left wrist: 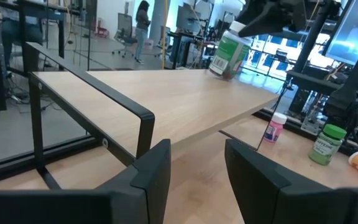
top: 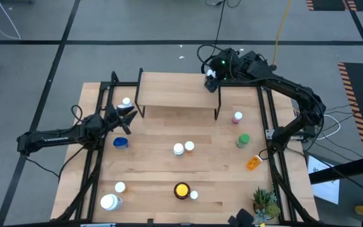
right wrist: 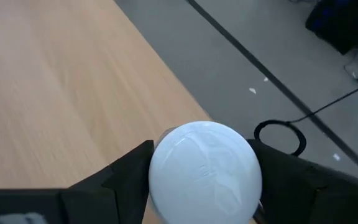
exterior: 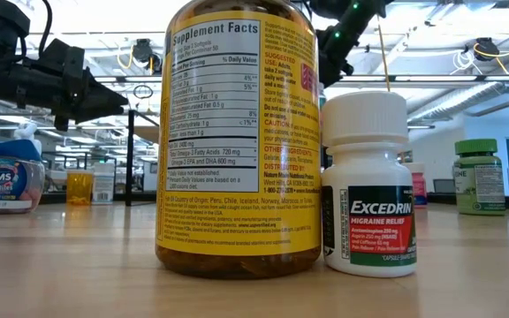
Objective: Pick and place medicine bottles onto shelf by color
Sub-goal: Put the green pill bottle on the shelf, then put the light green pill bottle on the shelf
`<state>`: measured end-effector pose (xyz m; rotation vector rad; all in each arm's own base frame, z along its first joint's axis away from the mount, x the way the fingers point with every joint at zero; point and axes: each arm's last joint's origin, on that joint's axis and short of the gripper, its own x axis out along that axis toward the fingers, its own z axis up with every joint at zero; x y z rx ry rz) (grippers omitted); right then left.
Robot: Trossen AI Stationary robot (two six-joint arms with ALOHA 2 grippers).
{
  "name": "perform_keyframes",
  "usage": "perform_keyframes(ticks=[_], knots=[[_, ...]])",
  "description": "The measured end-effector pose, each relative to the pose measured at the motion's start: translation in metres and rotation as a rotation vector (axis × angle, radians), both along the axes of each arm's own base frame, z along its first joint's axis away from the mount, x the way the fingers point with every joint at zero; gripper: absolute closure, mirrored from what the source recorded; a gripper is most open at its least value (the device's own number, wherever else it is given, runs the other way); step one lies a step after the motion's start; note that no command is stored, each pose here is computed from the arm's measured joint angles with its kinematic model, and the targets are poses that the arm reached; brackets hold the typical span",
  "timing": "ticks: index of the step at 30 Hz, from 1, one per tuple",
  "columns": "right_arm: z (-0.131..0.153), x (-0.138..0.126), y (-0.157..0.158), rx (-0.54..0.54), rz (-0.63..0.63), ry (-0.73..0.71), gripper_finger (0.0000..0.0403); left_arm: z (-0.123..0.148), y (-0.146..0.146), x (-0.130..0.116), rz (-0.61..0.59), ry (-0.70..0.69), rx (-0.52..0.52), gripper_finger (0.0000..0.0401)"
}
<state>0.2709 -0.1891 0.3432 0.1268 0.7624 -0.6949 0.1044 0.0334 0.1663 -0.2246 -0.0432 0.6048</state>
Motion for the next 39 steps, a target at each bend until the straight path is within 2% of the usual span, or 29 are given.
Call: perform_keyframes(ticks=[6, 11, 25, 28, 33, 36, 39], knots=[[0.002, 0.001, -0.001, -0.025, 0.015, -0.007, 0.0118, 0.000, 0.000, 0.000, 0.003, 0.007, 0.010, 0.0244], [0.003, 0.002, -0.001, -0.043, 0.025, -0.010, 0.0101, 0.000, 0.000, 0.000, 0.003, 0.008, 0.010, 0.0244], [0.013, 0.000, 0.005, -0.102, 0.073, -0.020, 0.0100, -0.004, 0.000, 0.000, 0.004, 0.046, 0.001, 0.0244], [0.023, -0.001, 0.014, -0.150, 0.112, -0.040, 0.0100, -0.004, 0.000, 0.000, 0.004, 0.047, 0.001, 0.0244], [0.031, -0.006, 0.029, -0.160, 0.139, -0.041, 0.0100, -0.005, 0.000, 0.000, 0.004, 0.056, -0.005, 0.0244], [0.032, -0.008, 0.040, -0.189, 0.104, -0.002, 0.0101, -0.008, 0.000, -0.001, 0.002, 0.072, -0.028, 0.0244], [0.024, -0.007, 0.055, -0.201, 0.128, 0.023, 0.0107, -0.010, -0.001, 0.000, -0.028, 0.084, -0.051, 0.0244]])
